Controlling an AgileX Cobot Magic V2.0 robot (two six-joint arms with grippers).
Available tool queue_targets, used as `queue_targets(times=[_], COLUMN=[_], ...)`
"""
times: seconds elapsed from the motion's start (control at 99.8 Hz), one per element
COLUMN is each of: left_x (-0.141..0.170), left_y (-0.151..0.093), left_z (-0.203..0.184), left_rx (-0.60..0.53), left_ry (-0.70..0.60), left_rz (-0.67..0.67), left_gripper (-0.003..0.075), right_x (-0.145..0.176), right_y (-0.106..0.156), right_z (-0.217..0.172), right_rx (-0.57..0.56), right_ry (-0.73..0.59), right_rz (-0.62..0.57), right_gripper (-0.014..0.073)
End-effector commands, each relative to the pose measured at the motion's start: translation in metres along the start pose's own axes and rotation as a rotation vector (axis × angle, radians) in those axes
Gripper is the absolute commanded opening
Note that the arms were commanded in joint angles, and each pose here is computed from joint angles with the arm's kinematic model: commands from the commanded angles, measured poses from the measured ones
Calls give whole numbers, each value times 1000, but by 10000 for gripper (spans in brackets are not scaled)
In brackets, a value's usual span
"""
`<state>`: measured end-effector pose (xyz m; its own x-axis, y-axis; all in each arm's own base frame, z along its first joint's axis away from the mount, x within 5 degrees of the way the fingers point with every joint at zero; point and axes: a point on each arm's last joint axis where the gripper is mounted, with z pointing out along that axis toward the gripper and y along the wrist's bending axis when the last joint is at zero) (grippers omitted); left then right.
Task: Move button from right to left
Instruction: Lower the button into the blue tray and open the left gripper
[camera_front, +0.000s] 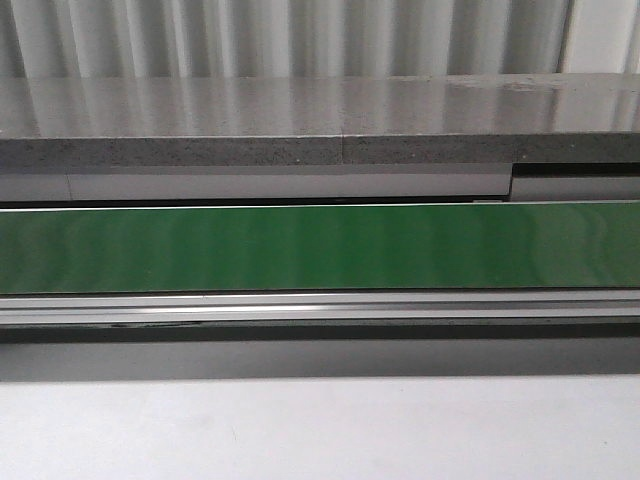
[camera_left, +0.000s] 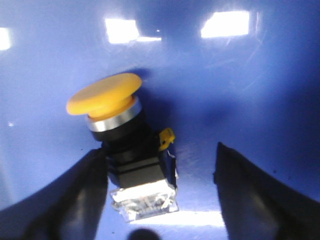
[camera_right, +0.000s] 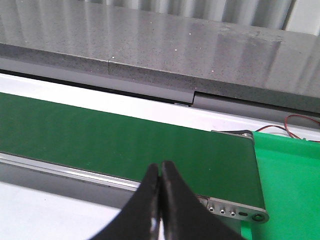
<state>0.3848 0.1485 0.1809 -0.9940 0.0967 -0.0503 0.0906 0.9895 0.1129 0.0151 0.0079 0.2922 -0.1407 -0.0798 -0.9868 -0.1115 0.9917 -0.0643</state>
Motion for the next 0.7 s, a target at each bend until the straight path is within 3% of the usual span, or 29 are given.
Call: queue_targets(times=[0.0, 0.11, 0.26, 0.431, 0.691], left_x=[2, 4, 9, 13, 20], left_y=[5, 2, -6, -26, -81], left_z=[-51, -76, -111, -152, -204], left_rx=[-59, -54, -11, 123, 128], left_ry=[-123, -205, -335, -502, -637], left_rz=[-12, -35, -79, -140, -13], left_gripper=[202, -15, -20, -20, -20], right_x=[-13, -13, -13, -13, -13], right_y=[-1, -1, -1, -1, -1], right_z=[-2, -2, -2, -2, -2], right_rx=[12, 12, 12, 12, 12], right_ry=[-89, -89, -89, -89, -89], right_rz=[-6, -6, -6, -6, -6], right_gripper=[-66, -66, -66, -66, -66])
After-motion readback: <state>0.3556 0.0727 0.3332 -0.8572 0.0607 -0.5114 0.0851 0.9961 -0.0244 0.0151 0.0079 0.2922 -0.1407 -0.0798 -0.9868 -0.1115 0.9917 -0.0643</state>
